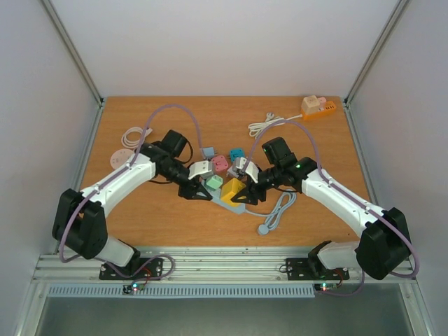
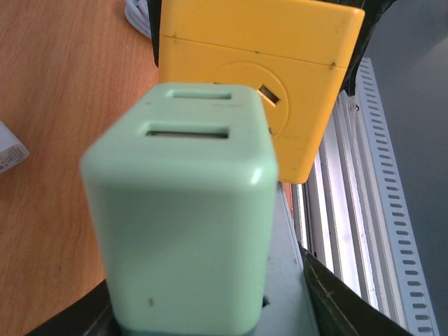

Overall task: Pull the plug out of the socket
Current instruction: Remove the plug from the socket.

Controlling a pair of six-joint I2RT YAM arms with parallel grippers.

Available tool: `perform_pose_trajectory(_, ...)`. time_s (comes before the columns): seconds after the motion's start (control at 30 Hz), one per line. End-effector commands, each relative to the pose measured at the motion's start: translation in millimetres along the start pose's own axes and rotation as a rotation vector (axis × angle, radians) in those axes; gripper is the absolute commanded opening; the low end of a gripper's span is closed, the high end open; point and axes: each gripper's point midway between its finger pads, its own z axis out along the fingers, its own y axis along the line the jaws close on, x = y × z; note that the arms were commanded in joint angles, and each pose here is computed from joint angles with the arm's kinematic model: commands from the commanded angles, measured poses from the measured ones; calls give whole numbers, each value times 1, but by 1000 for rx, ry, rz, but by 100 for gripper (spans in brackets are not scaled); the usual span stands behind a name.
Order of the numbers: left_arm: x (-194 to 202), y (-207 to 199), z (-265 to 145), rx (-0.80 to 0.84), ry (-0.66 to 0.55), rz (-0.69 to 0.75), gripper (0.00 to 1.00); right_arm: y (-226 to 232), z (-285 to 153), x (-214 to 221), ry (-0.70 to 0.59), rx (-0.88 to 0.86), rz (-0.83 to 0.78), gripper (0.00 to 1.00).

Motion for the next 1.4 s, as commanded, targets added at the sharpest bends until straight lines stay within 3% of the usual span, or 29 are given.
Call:
perform_pose_trajectory(0.0, 23, -1, 0, -59, 75, -8, 0, 6, -20, -48, -119, -15, -51, 1)
perform_pose_trajectory(0.4, 25, -4, -1, -89, 86, 49, 0, 2, -22, -46, -119, -35, -3, 1)
perform_pose_trajectory(0.8, 29, 1, 8, -103, 136, 26, 0, -14, -7, -47, -43, 70, -20, 1)
perform_pose_trajectory(1.17, 25, -4, 7, -58, 115, -2, 0, 2, -33, -53, -155, 45, -85, 1)
perform_pose_trajectory(1.37, 21, -5, 4, -45, 94, -17, 0, 2, -30, -43, -141, 29, -103, 1)
